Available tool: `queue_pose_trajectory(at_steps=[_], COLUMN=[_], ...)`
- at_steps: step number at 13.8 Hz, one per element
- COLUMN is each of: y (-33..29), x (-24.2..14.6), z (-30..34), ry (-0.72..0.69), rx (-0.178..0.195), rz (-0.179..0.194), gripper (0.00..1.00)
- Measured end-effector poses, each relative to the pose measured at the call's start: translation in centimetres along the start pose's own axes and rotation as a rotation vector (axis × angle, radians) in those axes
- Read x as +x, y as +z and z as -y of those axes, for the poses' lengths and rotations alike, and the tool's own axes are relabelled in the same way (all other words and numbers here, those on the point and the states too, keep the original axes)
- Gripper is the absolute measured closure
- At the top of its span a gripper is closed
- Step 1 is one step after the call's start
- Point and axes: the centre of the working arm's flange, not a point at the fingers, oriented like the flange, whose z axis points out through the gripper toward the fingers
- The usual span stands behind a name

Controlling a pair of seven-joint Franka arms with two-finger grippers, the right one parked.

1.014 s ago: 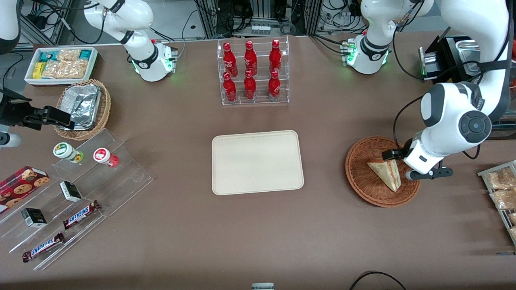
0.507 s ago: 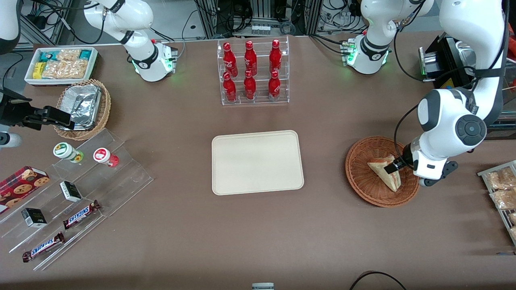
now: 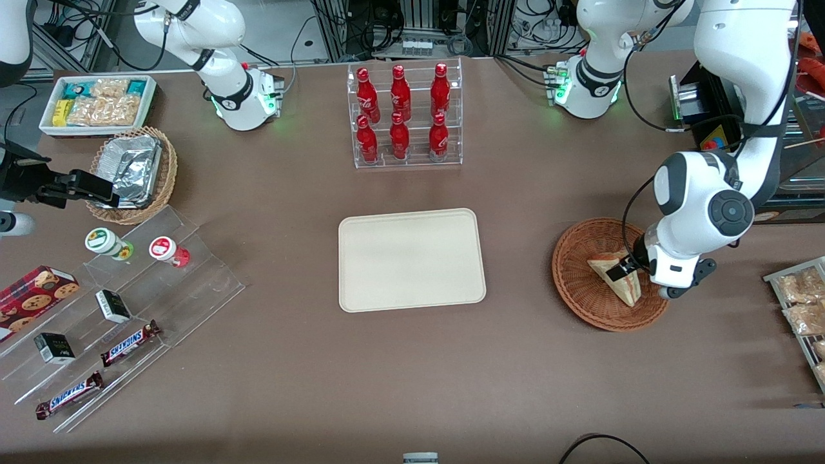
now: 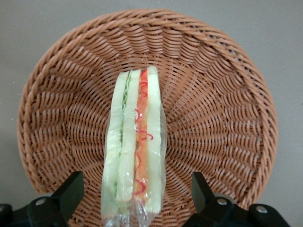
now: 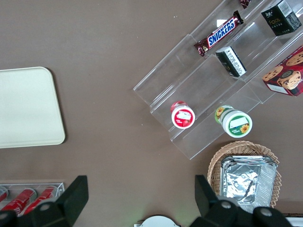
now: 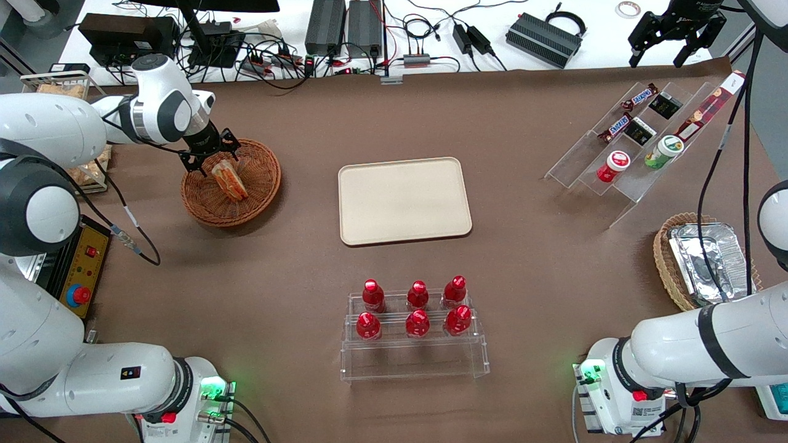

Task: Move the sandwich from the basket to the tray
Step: 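Lower the left gripper and close it on the sandwich's edge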

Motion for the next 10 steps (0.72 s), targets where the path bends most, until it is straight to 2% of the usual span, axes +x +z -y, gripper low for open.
queue_pose_trajectory(at_steps=[1, 2, 5, 7, 10], y=[0.7, 1.3, 2.3, 2.2, 0.7], x=[-0.1, -0.2, -0.6, -0.6, -0.7], z=[0.1, 0.2, 0.5, 0.5, 0.5], ry=[-0.001, -0.002, -0.003, -0.002, 0.02], rx=[-0.004, -0.009, -0.007, -0.008, 0.007], rz=[-0.005, -0.01, -0.008, -0.009, 0.006], gripper=[0.0, 0.07, 0.41, 0.6, 0.7])
